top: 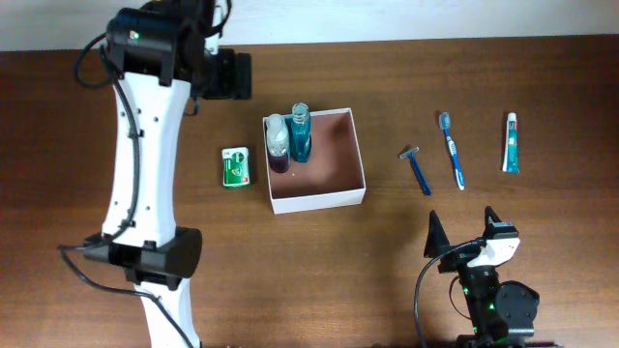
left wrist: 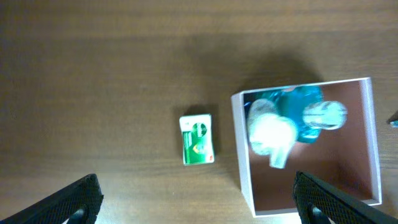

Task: Pack container
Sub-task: 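Move the left gripper over the green Dettol soap bar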

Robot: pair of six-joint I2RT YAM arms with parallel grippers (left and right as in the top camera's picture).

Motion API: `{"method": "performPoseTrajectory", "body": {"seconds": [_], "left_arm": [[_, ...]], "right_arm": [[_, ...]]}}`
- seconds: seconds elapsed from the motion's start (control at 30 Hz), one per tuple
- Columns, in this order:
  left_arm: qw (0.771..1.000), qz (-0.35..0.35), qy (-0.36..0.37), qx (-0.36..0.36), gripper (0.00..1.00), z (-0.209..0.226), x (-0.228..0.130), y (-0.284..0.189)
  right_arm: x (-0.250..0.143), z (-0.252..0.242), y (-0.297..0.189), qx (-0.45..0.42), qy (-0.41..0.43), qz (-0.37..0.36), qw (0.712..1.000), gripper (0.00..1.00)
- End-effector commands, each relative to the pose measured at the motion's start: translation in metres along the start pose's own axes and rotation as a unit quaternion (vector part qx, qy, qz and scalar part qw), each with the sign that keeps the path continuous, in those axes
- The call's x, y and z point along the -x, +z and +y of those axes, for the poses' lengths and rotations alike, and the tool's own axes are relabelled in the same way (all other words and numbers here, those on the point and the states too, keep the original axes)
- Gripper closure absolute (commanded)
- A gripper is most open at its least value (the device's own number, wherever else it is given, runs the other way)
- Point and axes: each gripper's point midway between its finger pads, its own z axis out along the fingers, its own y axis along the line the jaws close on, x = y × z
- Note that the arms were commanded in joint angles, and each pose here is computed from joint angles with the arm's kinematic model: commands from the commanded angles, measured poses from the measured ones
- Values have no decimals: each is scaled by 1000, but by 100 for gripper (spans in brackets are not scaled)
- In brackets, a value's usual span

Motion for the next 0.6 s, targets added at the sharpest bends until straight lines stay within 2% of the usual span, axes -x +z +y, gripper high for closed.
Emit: {"method": "performPoseTrajectory", "body": {"seconds": [0.0, 0.23, 0.57], "left_arm": [[999, 37, -32, -6, 1, 18, -11, 14], [992, 123, -34, -2, 1, 22, -43, 57], [982, 183, -36, -1, 1, 19, -81, 140]], "right_arm": [[-2, 0, 0, 2, -3, 0, 1000, 1], [-2, 0, 0, 2, -3, 0, 1000, 1], [-2, 0, 0, 2, -3, 0, 1000, 1]]}}
